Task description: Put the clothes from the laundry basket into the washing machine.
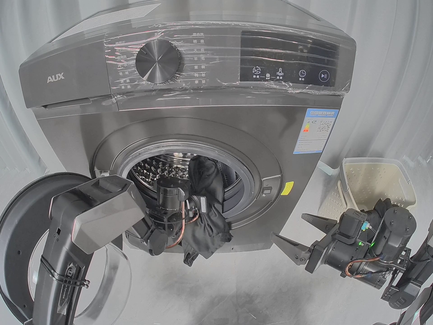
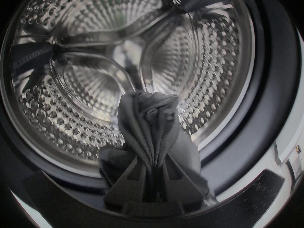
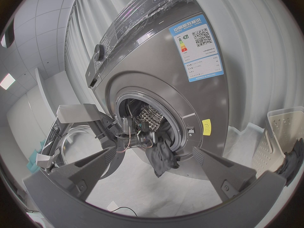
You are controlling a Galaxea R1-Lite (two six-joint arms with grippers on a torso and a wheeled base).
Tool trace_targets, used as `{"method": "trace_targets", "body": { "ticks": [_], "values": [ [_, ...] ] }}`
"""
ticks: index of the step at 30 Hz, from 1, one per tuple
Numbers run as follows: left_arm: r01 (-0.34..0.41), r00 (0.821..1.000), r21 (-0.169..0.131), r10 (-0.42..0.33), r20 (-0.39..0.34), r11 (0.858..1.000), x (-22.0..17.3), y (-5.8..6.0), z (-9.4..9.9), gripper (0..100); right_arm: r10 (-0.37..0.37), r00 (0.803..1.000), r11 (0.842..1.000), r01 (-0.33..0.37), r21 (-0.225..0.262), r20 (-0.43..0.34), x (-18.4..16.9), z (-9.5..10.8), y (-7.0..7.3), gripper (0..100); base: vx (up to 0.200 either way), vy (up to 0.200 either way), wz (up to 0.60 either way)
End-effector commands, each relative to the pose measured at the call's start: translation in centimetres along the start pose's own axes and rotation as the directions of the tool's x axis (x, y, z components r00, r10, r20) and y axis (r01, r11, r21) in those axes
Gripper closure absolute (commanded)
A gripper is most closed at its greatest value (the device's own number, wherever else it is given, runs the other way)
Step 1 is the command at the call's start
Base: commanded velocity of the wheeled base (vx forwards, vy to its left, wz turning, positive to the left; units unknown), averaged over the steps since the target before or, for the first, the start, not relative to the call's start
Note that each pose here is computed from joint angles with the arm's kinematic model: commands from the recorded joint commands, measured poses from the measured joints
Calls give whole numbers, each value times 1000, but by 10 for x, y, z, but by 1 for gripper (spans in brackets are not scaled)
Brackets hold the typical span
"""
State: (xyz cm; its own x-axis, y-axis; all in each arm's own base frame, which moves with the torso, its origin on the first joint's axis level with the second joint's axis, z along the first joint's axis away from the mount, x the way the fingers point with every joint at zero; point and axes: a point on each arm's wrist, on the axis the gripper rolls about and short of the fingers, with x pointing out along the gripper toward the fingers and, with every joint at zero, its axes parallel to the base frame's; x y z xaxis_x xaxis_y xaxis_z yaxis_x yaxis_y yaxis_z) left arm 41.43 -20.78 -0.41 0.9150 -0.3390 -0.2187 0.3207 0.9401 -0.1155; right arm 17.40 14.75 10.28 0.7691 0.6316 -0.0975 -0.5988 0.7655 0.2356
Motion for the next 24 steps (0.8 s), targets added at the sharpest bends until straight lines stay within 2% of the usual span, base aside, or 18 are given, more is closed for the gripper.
{"method": "trace_targets", "body": {
  "ticks": [1, 5, 16, 17, 24],
  "values": [
    [-79, 988, -30, 82, 135, 996, 17, 17, 22, 100, 3, 1000, 1000, -3, 0, 2, 0, 0, 1, 0, 0, 0, 0],
    [-107, 974, -47, 114, 196, 993, 23, 23, 34, 100, 1, 1000, 1000, -1, 0, -1, 0, 0, 0, 0, 0, 0, 0],
    [-105, 976, -58, 114, 187, 993, 22, 23, 32, 100, -1, 1000, 1000, 1, 0, 0, 0, 0, 0, 0, 0, 0, 0],
    [-103, 976, -59, 113, 184, 993, 21, 22, 31, 0, 0, 1000, 1000, 0, 0, 1, 0, 0, 0, 0, 0, 0, 0],
    [-91, 980, -74, 102, 170, 993, 13, 17, 36, 0, 1, 1000, 1000, -1, 2, -2, 0, -1, 0, 0, 0, 0, 0]
  ]
}}
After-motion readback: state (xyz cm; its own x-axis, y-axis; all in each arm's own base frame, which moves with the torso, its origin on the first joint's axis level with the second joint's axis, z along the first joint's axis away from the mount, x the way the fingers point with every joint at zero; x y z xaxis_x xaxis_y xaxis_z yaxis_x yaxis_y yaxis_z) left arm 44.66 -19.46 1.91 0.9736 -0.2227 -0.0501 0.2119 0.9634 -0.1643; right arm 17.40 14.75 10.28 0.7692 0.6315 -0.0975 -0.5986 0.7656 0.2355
